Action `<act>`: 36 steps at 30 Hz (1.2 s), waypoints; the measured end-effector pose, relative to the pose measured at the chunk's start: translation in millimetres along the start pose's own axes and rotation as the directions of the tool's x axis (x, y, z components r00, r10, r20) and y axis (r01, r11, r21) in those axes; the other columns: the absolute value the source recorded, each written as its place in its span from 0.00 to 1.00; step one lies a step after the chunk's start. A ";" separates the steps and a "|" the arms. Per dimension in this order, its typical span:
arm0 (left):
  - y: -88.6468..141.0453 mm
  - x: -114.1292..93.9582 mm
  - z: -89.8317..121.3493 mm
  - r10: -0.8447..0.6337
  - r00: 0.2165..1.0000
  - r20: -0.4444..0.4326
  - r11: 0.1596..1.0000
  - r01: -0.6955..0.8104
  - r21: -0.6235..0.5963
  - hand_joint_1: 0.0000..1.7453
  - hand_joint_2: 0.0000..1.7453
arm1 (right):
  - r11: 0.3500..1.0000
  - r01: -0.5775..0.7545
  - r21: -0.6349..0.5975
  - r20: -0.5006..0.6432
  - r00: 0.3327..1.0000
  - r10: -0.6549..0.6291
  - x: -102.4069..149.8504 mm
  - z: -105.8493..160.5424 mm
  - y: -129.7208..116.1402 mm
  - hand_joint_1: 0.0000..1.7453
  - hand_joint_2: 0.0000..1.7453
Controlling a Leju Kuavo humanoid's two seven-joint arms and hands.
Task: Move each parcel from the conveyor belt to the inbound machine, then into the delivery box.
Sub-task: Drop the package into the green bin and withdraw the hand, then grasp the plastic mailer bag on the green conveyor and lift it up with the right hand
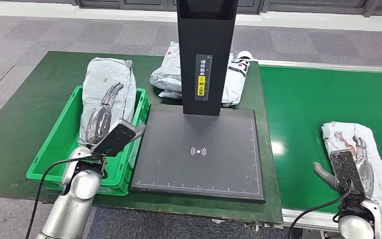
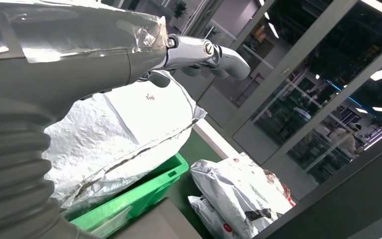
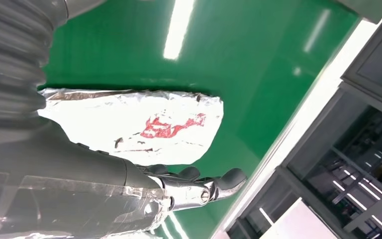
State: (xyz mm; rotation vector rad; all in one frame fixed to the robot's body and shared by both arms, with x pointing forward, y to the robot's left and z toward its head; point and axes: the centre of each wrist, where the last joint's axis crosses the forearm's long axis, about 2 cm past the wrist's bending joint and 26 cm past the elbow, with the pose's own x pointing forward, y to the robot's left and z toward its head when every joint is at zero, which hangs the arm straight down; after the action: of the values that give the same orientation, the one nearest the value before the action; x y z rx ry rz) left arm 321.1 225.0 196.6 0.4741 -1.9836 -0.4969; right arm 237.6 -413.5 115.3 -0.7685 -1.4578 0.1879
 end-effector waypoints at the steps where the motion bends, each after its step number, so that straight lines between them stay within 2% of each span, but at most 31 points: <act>1: -0.1 0.1 0.0 0.000 1.000 0.000 1.000 0.000 0.000 0.00 1.00 | 1.000 0.000 0.000 -0.002 1.000 0.000 -0.5 -0.1 -0.2 0.00 1.00; 4: -1.1 0.4 0.2 0.035 0.999 0.003 0.999 -0.035 -0.012 0.00 1.00 | 0.999 -0.038 -0.015 -0.025 0.999 0.038 -1.9 -0.6 -1.5 0.00 1.00; 8: -8.5 -0.2 8.8 0.257 0.966 0.021 0.965 -0.256 -0.054 0.00 1.00 | 0.975 -0.205 -0.086 -0.114 0.974 0.195 -12.0 -10.3 -20.5 0.00 1.00; 13: -23.9 -3.6 34.3 0.511 0.859 0.028 0.858 -0.508 -0.071 0.00 1.00 | 0.895 -0.433 -0.111 -0.215 0.889 0.403 -33.8 -35.1 -61.8 0.00 1.00; 17: -32.1 -6.7 47.5 0.612 0.791 0.013 0.790 -0.609 -0.068 0.00 1.00 | 0.840 -0.536 -0.088 -0.279 0.822 0.496 -46.4 -48.5 -77.0 0.00 1.00; 19: -35.6 -9.2 50.1 0.626 0.780 -0.003 0.777 -0.624 -0.084 0.00 1.00 | 0.815 -0.580 0.002 -0.343 0.765 0.545 -54.3 -58.6 -78.0 0.00 1.00; 22: -42.6 -15.1 51.1 0.640 0.768 -0.032 0.760 -0.639 -0.118 0.00 1.00 | 0.734 -0.609 0.302 -0.435 0.597 0.674 -79.0 -77.6 -78.9 0.00 1.00; 24: -46.1 -18.8 52.9 0.641 0.766 -0.049 0.757 -0.642 -0.126 0.00 1.00 | 0.698 -0.591 0.405 -0.451 0.535 0.715 -93.2 -80.2 -79.8 0.00 1.00; 28: -49.6 -23.9 55.5 0.639 0.766 -0.074 0.756 -0.642 -0.126 0.00 1.00 | 0.678 -0.559 0.477 -0.473 0.487 0.734 -106.2 -82.7 -79.4 0.00 1.00; 36: -50.7 -25.8 56.7 0.629 0.773 -0.085 0.763 -0.634 -0.125 0.00 1.00 | 0.665 -0.517 0.539 -0.479 0.461 0.747 -109.6 -87.7 -69.6 0.00 1.00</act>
State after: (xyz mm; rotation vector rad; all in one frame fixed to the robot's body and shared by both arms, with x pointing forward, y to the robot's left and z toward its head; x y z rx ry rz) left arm 287.2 204.0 126.9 -0.2922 -1.9055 -0.1917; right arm 280.5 -557.8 71.7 -0.9620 -0.3417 0.6523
